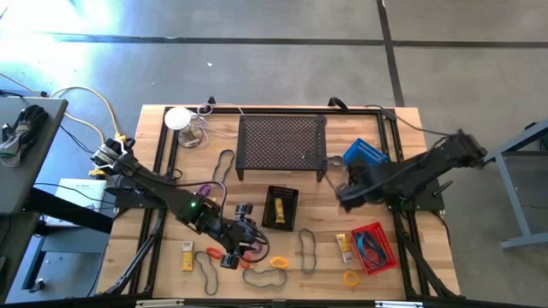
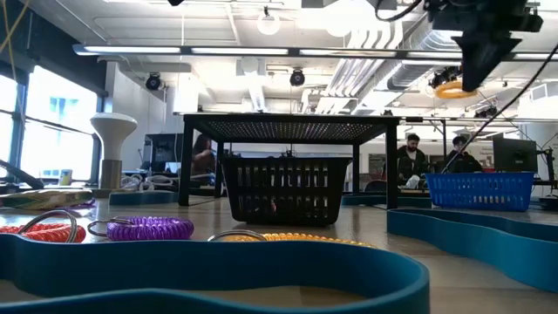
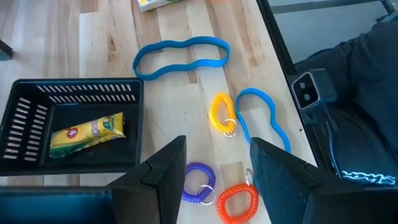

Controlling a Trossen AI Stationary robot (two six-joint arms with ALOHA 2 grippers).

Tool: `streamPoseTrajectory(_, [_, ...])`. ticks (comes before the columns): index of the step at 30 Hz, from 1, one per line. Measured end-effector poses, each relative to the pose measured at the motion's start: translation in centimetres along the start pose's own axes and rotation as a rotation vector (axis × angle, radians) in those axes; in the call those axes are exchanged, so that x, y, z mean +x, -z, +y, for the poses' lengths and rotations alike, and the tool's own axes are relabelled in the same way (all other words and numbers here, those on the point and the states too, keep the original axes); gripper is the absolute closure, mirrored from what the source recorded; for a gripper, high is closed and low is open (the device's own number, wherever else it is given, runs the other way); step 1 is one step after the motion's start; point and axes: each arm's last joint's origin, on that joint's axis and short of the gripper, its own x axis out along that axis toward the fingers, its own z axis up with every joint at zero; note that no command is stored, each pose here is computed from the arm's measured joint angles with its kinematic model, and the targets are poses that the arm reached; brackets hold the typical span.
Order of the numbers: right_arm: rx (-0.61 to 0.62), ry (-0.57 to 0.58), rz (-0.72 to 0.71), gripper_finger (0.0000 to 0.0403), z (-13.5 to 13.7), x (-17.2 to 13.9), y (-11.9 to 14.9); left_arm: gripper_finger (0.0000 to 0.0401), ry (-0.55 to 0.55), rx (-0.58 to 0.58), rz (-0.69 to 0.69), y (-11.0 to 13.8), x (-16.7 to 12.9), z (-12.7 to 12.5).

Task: Pick & Place Office Desk Supplies
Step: Put the yellow spring keychain into the blue bin

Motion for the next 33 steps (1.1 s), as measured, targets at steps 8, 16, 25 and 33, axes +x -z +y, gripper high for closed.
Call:
streamPoseTrajectory(8, [0.189, 0.097, 0.094, 0.0398, -4.8, 4.2, -1.9, 0.0228, 0.019, 0.035, 0.036, 0.7, -0.2, -1.1])
streamPoseTrajectory(16, [0.206, 0.087, 0.226, 0.0398, -5.4, 9.6, -0.7, 0.0228, 0.029, 0.048, 0.036, 0.9, -0.3, -1.5])
streamPoseTrajectory(25, [0.273, 0.044, 0.278, 0.0398, -5.9, 12.4, -1.1, 0.0228, 0.026, 0.045, 0.034, 0.8, -0.3, -1.5])
streamPoseTrajectory(33, [0.354, 0.038, 0.334, 0.0398, -6.6, 13.0, -1.6, 0.0228, 0.027, 0.046, 0.034, 0.8, -0.3, -1.5])
